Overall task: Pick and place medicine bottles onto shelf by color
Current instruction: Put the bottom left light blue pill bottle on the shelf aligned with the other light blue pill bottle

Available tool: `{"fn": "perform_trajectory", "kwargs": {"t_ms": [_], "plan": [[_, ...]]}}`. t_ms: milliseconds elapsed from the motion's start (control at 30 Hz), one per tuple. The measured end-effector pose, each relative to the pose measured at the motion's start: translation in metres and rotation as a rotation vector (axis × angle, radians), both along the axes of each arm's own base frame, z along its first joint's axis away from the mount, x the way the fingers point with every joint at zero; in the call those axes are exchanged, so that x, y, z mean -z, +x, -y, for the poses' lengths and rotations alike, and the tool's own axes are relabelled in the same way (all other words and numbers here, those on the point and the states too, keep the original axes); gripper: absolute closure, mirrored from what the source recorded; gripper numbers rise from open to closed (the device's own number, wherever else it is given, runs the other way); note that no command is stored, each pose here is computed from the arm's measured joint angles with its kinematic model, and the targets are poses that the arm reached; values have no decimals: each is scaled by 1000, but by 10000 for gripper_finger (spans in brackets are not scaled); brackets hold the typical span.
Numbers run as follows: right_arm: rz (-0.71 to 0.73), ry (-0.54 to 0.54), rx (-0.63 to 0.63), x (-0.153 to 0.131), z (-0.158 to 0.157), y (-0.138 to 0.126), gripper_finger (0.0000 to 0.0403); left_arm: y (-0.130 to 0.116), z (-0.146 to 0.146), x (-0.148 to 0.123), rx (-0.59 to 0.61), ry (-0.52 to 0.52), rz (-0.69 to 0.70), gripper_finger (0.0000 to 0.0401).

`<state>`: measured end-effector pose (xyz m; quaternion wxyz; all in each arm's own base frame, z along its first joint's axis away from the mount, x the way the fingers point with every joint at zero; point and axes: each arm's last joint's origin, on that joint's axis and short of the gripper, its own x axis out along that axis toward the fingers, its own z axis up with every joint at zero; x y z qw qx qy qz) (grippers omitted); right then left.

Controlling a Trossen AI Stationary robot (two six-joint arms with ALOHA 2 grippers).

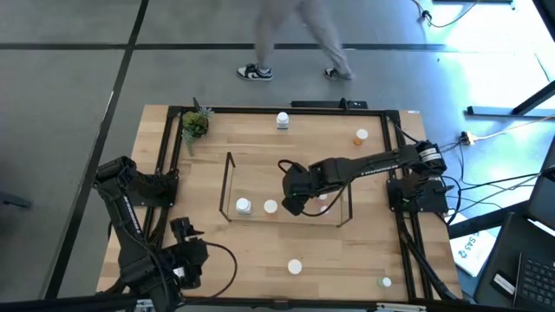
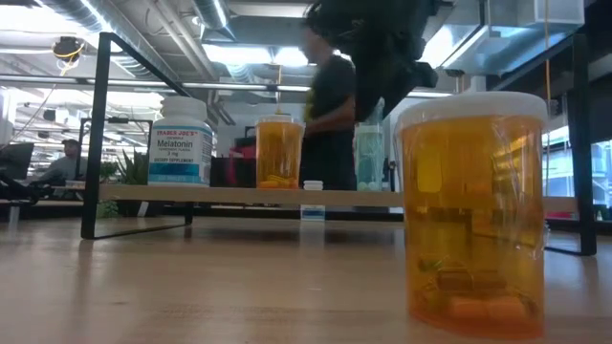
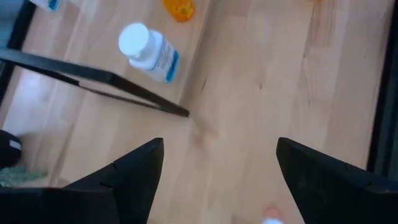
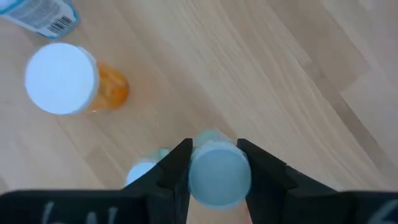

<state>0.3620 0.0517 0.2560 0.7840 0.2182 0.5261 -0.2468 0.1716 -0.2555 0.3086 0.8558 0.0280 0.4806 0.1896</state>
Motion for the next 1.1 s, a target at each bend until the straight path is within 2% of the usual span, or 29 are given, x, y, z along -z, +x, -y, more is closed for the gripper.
{"fn": "perform_trajectory", "kwargs": {"t_ms": [267,500,1100], "plan": [[9,2,4,4,-1,4,283,0,0,0,0,2,4,95],[-33,-6,-2,21,-2,12,283,0,0,0,0,1,3,95],[-58,8,-6,26,-2,12,283,0,0,0,0,-3,-4,95]]}}
